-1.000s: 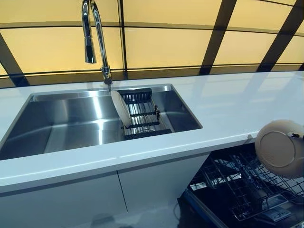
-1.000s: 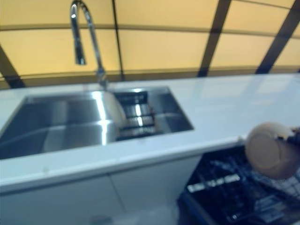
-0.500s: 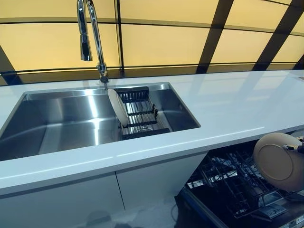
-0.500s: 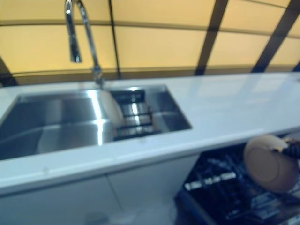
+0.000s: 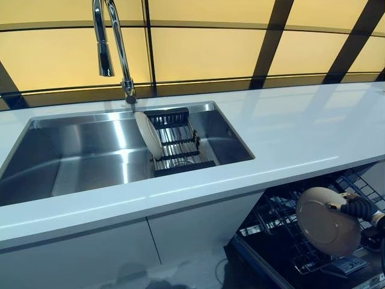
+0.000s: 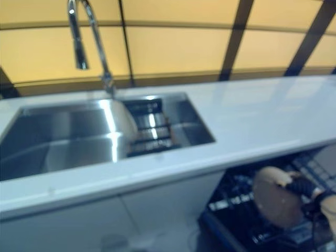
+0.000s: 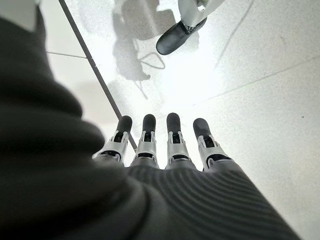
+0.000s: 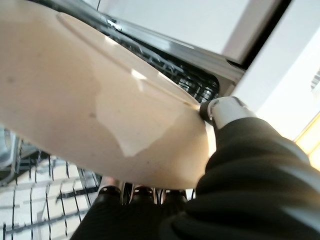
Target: Take plates into dishwasher
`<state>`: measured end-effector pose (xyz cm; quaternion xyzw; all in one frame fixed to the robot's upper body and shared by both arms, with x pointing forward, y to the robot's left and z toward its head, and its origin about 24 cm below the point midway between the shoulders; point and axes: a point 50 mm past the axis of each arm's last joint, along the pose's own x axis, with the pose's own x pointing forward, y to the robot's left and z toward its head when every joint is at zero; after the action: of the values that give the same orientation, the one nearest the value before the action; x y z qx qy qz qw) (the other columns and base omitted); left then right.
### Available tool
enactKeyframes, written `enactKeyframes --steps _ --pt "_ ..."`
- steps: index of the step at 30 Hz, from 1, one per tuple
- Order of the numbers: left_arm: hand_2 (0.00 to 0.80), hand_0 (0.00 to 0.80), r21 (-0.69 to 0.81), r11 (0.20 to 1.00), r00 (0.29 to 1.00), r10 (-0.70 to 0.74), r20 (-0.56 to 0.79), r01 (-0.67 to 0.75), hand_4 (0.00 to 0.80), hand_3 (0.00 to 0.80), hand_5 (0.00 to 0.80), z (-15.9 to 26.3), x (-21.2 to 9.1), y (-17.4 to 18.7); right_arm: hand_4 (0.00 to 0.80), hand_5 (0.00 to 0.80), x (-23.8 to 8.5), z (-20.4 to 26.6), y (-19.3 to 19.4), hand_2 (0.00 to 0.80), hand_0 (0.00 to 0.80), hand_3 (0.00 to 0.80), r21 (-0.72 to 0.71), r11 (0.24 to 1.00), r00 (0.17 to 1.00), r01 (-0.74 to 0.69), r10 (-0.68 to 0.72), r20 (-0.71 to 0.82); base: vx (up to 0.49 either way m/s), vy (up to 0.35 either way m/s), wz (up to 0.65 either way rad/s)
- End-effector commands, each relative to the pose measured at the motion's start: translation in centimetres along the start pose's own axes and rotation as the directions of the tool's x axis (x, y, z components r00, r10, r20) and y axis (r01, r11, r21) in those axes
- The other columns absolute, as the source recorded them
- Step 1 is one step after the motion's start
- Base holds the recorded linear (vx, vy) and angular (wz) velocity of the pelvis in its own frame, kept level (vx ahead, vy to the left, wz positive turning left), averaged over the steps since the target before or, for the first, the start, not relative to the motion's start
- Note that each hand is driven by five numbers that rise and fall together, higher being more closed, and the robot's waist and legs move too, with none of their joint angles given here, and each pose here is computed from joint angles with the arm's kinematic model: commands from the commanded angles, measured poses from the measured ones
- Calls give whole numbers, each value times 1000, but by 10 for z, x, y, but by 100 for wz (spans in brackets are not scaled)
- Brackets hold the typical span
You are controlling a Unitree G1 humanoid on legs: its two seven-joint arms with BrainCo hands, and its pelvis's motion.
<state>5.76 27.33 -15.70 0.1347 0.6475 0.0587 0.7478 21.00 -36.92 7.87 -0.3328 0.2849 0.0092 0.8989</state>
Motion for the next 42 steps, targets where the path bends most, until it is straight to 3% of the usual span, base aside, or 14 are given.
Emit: enactKeyframes --steps 1,26,39,40,41,42 --pt "0 0 38 998 999 46 0 -46 0 0 0 6 0 12 800 800 6 21 -14 800 800 800 -15 993 990 117 -116 85 0 0 0" --pt "0 0 109 993 998 32 45 -37 0 0 0 22 0 3 800 800 42 -21 43 800 800 800 -161 983 990 87 -103 -97 -2 -3 2" --pt "0 0 117 992 999 33 43 -38 0 0 0 26 -1 7 800 800 44 -31 49 800 800 800 -158 984 984 79 -103 -147 -3 -2 3" --pt "0 0 117 992 999 32 42 -37 0 0 0 26 -1 7 759 759 44 -32 48 759 759 759 -159 983 982 87 -111 -150 0 0 0" --pt "0 0 117 992 999 33 42 -37 0 0 0 25 -1 7 417 417 43 -33 47 417 417 417 -154 983 980 97 -121 -156 0 0 0" --pt "0 0 117 992 999 33 41 -38 0 0 0 25 -1 7 0 0 43 -33 47 0 0 0 -151 983 979 100 -124 -160 0 0 0"
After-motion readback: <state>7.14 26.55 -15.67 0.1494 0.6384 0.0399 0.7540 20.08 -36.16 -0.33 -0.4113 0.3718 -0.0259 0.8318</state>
